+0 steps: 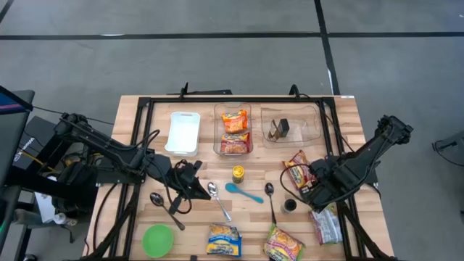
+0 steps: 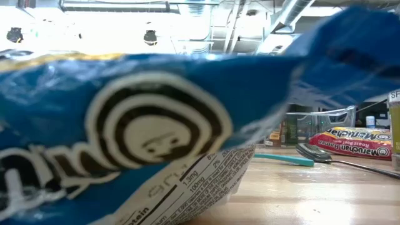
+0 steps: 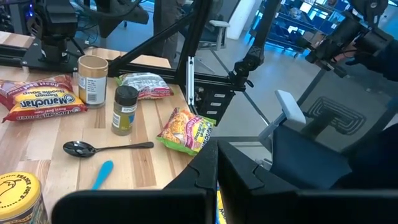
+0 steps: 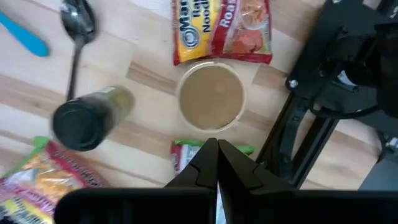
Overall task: Pick & Place Food Item
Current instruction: Put the gold spice bottle into the right transparent bin
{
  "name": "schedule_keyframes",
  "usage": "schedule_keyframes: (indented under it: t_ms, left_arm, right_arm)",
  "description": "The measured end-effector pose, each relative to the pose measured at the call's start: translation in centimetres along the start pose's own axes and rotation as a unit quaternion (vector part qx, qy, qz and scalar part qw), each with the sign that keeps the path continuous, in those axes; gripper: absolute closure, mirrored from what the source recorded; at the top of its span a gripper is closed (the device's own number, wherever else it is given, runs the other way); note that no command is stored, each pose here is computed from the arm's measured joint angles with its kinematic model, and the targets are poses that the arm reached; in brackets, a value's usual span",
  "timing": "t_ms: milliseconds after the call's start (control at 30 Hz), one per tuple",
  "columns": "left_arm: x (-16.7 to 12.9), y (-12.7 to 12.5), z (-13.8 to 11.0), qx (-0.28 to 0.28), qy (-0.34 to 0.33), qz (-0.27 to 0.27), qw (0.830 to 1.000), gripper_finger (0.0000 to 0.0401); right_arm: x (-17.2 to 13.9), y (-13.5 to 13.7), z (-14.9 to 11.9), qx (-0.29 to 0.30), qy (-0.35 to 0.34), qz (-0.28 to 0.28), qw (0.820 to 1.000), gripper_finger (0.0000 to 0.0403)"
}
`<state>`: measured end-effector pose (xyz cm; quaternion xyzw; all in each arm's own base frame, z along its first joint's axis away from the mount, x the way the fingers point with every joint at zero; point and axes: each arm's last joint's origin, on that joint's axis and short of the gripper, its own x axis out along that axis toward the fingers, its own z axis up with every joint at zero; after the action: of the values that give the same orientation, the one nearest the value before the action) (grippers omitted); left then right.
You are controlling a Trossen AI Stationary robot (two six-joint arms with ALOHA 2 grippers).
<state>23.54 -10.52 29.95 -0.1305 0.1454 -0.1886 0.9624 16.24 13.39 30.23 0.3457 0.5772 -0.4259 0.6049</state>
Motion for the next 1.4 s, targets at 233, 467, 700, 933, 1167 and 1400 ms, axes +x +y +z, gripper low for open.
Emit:
schedule_keyframes:
  t_ms: [233, 467, 700, 933, 1167, 1400]
  left_arm:
    - [0.0, 0.0, 0.0, 0.0, 0.0, 0.0, 1.0, 0.0401]
    - [0.0, 0.0, 0.0, 0.0, 0.0, 0.0, 1.0, 0.0401]
    - [0.0, 0.0, 0.0, 0.0, 0.0, 0.0, 1.0, 0.0401]
    - [0.0, 0.0, 0.0, 0.0, 0.0, 0.0, 1.0, 0.0401]
    - [0.0, 0.0, 0.0, 0.0, 0.0, 0.0, 1.0, 0.0401]
    - [0.0, 0.0, 0.0, 0.0, 0.0, 0.0, 1.0, 0.0401]
  right_arm:
    - [0.9, -2.4, 0.9, 0.008, 0.002, 0.015, 1.0, 0.0403]
    - [1.8, -3.3, 1.1, 0.014, 0.02, 0.075, 0.997, 0.0403]
    - [3.2, -2.5, 0.8, 0.021, 0.023, 0.078, 0.996, 0.0401]
    - [3.3, -2.5, 0.8, 0.022, 0.022, 0.076, 0.997, 0.0344]
    - [3.3, -2.6, 0.8, 0.022, 0.019, 0.07, 0.997, 0.0233]
    - [3.6, -2.5, 0.9, 0.026, 0.018, 0.07, 0.997, 0.0103]
